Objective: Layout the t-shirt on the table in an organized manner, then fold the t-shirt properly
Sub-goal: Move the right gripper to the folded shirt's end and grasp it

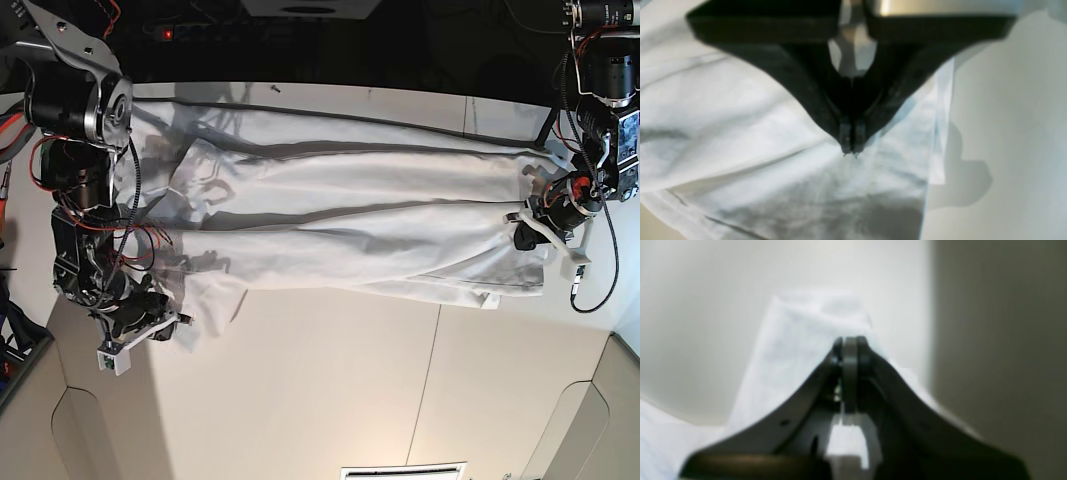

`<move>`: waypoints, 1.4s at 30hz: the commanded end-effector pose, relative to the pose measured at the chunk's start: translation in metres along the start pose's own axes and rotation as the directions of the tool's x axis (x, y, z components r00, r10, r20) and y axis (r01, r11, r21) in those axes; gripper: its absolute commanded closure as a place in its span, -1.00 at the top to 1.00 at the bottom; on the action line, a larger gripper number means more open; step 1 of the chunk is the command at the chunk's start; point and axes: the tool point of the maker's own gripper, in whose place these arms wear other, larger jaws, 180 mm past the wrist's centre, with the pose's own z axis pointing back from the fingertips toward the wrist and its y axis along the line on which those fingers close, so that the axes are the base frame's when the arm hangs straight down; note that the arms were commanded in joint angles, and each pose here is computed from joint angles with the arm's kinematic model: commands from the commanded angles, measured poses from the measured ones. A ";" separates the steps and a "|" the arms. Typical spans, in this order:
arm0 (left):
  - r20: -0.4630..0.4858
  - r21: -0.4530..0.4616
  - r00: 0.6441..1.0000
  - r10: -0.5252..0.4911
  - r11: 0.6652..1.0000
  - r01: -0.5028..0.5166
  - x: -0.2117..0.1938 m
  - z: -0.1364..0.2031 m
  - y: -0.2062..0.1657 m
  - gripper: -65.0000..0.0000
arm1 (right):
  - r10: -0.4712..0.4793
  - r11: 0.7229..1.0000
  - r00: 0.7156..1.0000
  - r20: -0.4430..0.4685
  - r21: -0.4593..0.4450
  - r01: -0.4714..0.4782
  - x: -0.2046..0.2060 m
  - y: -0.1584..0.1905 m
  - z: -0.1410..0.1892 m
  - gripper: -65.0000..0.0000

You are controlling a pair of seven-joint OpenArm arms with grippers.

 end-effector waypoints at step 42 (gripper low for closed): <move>0.004 -0.034 1.000 0.007 0.999 -0.007 0.004 -0.002 -0.009 -1.00 | 0.078 0.992 0.997 -0.029 -0.102 -0.081 0.022 -0.007 -0.016 -0.02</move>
